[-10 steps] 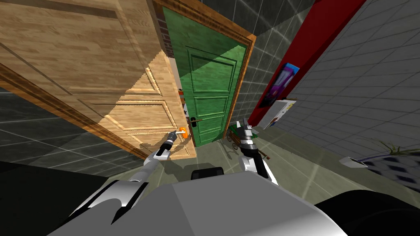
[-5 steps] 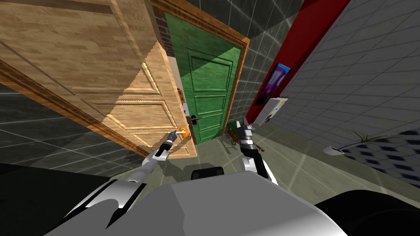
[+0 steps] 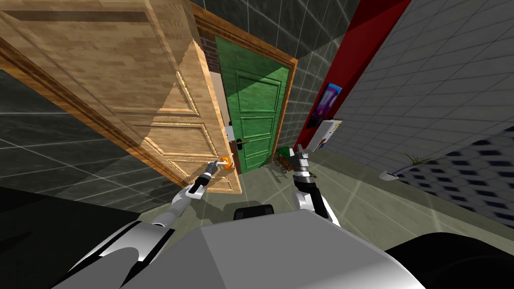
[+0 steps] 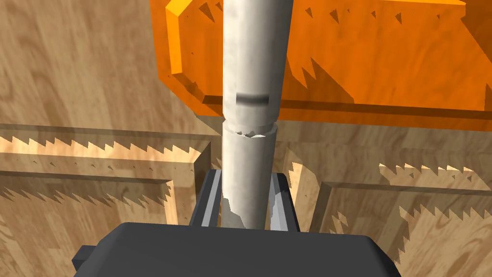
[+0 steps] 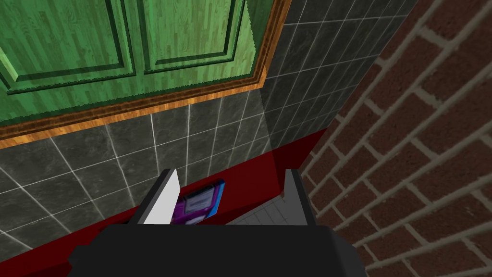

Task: Pull the door open

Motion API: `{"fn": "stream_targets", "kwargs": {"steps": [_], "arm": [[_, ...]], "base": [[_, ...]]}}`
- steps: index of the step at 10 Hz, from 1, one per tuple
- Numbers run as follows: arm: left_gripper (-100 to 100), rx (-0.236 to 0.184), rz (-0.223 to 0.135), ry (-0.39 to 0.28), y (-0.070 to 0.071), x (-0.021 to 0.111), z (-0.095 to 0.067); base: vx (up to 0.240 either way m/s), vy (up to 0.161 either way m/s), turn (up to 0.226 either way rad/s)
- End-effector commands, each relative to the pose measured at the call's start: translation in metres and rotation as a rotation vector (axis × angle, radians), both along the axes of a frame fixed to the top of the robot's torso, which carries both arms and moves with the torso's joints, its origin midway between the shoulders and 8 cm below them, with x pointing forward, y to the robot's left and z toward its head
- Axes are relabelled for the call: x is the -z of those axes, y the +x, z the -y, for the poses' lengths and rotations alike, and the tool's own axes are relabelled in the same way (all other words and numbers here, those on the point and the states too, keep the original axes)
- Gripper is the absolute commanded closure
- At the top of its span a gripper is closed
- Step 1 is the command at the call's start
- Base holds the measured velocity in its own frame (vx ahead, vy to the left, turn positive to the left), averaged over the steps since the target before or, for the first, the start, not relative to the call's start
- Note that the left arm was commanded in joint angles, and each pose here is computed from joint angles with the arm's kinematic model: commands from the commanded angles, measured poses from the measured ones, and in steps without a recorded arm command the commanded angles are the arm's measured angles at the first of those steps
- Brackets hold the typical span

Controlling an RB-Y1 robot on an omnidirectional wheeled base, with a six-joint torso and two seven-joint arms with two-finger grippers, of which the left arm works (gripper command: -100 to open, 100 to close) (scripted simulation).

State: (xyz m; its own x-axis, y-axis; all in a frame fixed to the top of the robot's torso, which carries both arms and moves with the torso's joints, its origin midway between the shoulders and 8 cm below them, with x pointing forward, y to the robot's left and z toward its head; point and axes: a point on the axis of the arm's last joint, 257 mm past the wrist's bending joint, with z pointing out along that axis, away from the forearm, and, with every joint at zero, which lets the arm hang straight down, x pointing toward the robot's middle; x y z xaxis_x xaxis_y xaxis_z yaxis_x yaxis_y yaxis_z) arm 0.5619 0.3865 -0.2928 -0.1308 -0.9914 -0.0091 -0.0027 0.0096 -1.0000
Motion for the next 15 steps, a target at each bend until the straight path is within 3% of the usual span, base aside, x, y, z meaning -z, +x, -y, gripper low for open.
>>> {"fn": "stream_targets", "kwargs": {"steps": [1,2,5,10,11,12,15], "arm": [[100,0.023,0.004,-0.008,-0.002,-0.001,0.011],[100,0.010,-0.001,-0.003,-0.003,0.001,0.003],[100,0.094,0.005,-0.002,-0.021,0.000,0.010],[100,0.194,0.002,-0.010,-0.042,0.000,0.020],[100,0.168,0.001,-0.001,-0.040,-0.001,0.010],[100,0.194,-0.002,-0.001,-0.050,0.001,0.009],[100,0.233,0.002,-0.003,-0.064,0.001,0.008]], "base": [[-0.118,0.077,-0.030],[-0.046,0.029,0.010],[-0.187,0.136,-0.117],[-0.185,0.097,-0.056],[-0.075,0.058,0.003],[-0.130,0.103,-0.109],[-0.161,0.131,-0.152]]}}
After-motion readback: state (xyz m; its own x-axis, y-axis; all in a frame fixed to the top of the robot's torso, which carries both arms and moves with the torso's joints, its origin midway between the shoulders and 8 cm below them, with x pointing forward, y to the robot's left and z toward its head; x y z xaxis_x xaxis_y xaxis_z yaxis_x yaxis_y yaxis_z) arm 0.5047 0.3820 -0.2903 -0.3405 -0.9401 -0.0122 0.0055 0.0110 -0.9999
